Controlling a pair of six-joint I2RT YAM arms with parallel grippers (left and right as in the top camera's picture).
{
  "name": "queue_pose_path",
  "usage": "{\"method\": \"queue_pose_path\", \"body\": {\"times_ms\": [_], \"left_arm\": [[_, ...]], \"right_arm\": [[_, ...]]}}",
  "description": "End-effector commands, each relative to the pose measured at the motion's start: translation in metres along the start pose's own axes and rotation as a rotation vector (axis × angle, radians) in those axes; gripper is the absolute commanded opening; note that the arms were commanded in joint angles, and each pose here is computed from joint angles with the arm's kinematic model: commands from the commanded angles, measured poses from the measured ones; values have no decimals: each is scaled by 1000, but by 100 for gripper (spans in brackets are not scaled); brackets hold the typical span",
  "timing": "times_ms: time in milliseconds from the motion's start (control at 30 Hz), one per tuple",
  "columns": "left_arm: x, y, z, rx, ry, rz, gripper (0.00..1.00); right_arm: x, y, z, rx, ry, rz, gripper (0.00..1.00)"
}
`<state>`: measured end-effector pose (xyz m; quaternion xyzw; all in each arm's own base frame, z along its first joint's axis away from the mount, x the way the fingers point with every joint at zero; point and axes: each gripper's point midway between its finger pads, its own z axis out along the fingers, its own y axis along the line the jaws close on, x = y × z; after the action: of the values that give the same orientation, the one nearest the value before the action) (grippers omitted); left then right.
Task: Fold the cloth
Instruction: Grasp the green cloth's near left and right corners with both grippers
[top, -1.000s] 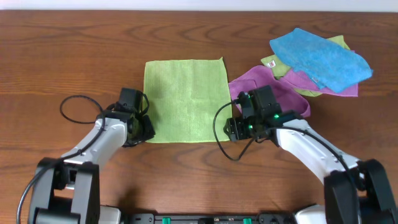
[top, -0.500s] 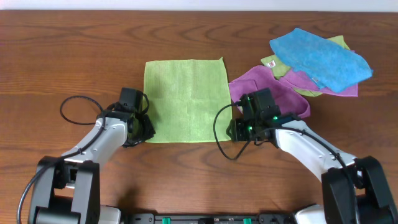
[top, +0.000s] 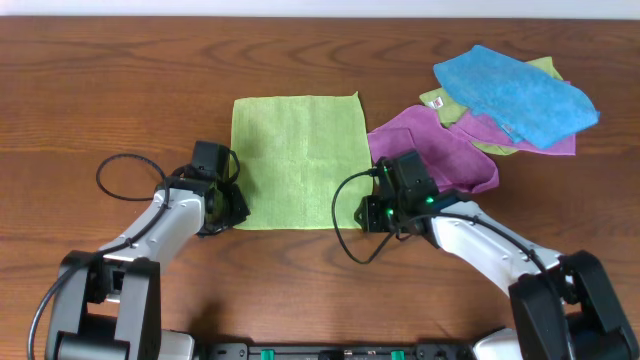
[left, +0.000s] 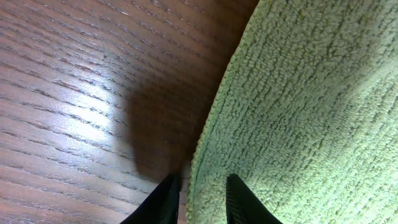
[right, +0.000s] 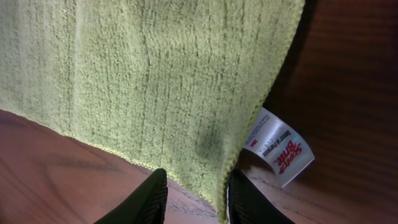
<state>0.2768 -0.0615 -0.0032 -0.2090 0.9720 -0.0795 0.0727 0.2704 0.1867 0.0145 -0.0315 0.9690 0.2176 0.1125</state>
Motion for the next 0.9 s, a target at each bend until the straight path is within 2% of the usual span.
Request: {"method": "queue_pose_path", "body": {"times_ms": [0,133,333,400,567,600,733,867], "left_arm": [[5,5,6,-24,18,-5,27],[6,4,6,-15,24,-5,26],[5,3,6,-11,18,-18,17],[4,2,6,-9,16,-22,17],[4,0,6,0,16,-25,17],[4,1,6,-1,16,-26,15],[4,1,6,-1,16,-26,6],[4,1,6,-1,17,-26,6]], "right_arm": [[6,-10,4,48,8,30,32],[8,-20,4,95,4,47,28],[5,-19,4,94,-9,44,19],[4,-19,4,95,-15,43,14],[0,-17,4,86,-32,38,10],[-2,-16,4,84,-37,37,6],[-3,-16,4,83,-45,35,2],[-3,-16,4,83,-44,35,2]]}}
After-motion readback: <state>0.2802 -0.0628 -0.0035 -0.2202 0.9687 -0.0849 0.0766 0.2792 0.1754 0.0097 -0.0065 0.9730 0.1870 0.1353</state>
